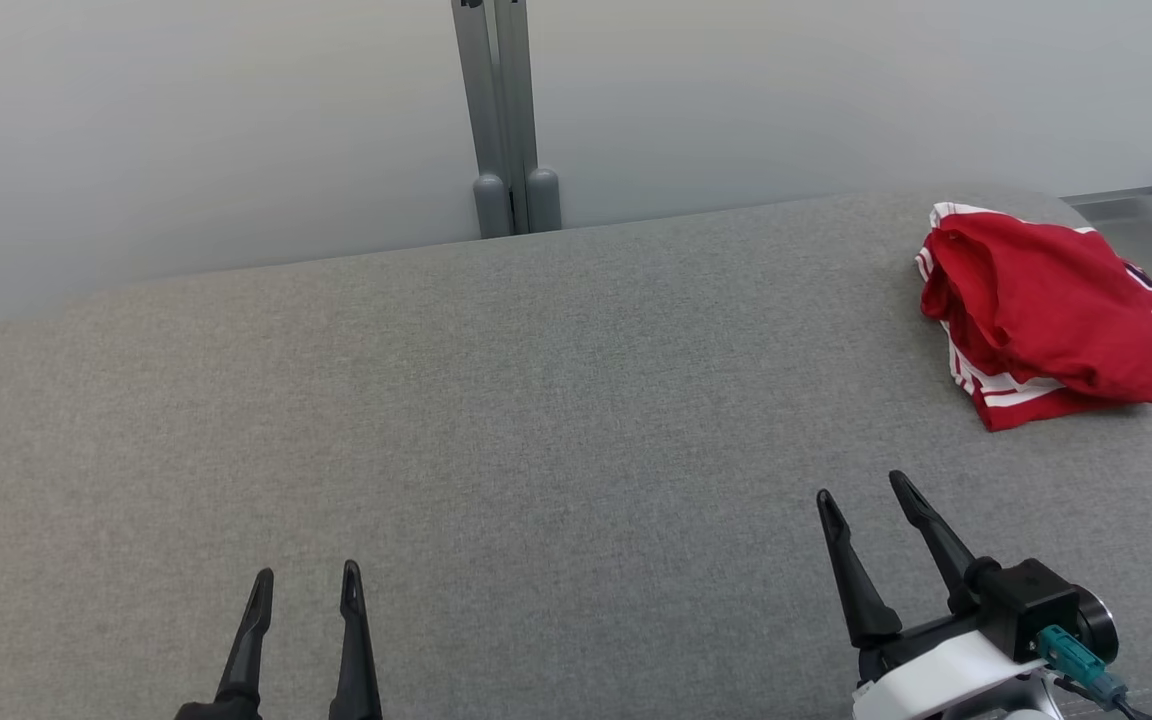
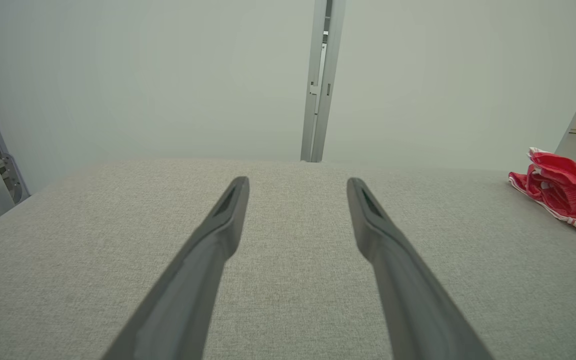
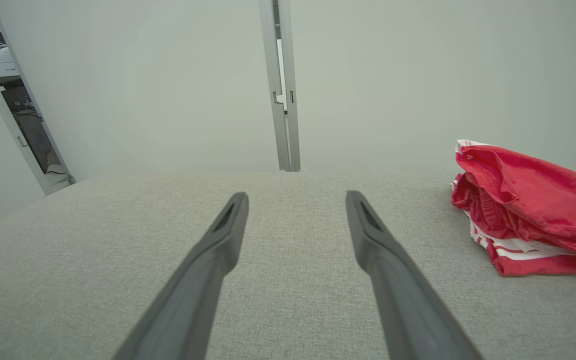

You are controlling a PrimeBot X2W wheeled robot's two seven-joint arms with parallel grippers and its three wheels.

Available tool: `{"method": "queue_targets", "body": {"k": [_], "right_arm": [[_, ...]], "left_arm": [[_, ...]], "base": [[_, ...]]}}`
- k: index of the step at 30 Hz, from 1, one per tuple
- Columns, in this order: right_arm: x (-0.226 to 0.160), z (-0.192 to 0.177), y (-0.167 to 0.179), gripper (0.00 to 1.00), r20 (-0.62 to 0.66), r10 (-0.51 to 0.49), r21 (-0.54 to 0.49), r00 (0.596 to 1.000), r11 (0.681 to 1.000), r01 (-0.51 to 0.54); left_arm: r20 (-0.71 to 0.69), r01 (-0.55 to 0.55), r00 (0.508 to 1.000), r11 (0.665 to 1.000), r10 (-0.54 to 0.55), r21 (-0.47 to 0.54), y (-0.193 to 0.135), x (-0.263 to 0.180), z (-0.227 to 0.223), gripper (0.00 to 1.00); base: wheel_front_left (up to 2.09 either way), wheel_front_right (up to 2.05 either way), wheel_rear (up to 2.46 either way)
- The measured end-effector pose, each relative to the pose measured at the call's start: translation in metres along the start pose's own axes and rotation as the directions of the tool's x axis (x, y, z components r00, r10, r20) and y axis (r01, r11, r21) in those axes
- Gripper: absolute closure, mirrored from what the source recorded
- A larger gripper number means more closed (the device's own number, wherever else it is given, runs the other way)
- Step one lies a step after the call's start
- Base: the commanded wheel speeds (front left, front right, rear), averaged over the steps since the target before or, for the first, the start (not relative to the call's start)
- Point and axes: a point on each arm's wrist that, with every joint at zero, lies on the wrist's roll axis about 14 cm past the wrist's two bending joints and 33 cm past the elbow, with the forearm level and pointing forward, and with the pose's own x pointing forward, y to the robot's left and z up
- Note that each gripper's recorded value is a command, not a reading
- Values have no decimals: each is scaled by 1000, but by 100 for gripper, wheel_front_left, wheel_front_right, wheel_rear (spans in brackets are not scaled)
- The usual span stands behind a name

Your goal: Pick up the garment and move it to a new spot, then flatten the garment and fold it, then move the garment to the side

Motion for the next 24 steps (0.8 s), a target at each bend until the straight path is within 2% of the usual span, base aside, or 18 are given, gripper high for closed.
{"method": "queue_targets", "body": {"k": [18, 19, 24], "right_arm": [[2, 0, -2, 0, 0, -5, 11, 1000, 1000, 5], [1, -1, -2, 100, -2, -6, 11, 1000, 1000, 6], [-6, -17, -2, 100, -54, -18, 39, 998, 999, 21]], "left_arm": [[-17, 11, 1000, 1000, -11, 11, 0, -1, -6, 0], [-20, 12, 1000, 1000, -12, 17, 0, -1, -6, 100], [-61, 4, 998, 1000, -4, 1, 1, -5, -18, 100]], "base": [[0, 0, 0], [0, 0, 0], [0, 0, 0]]}}
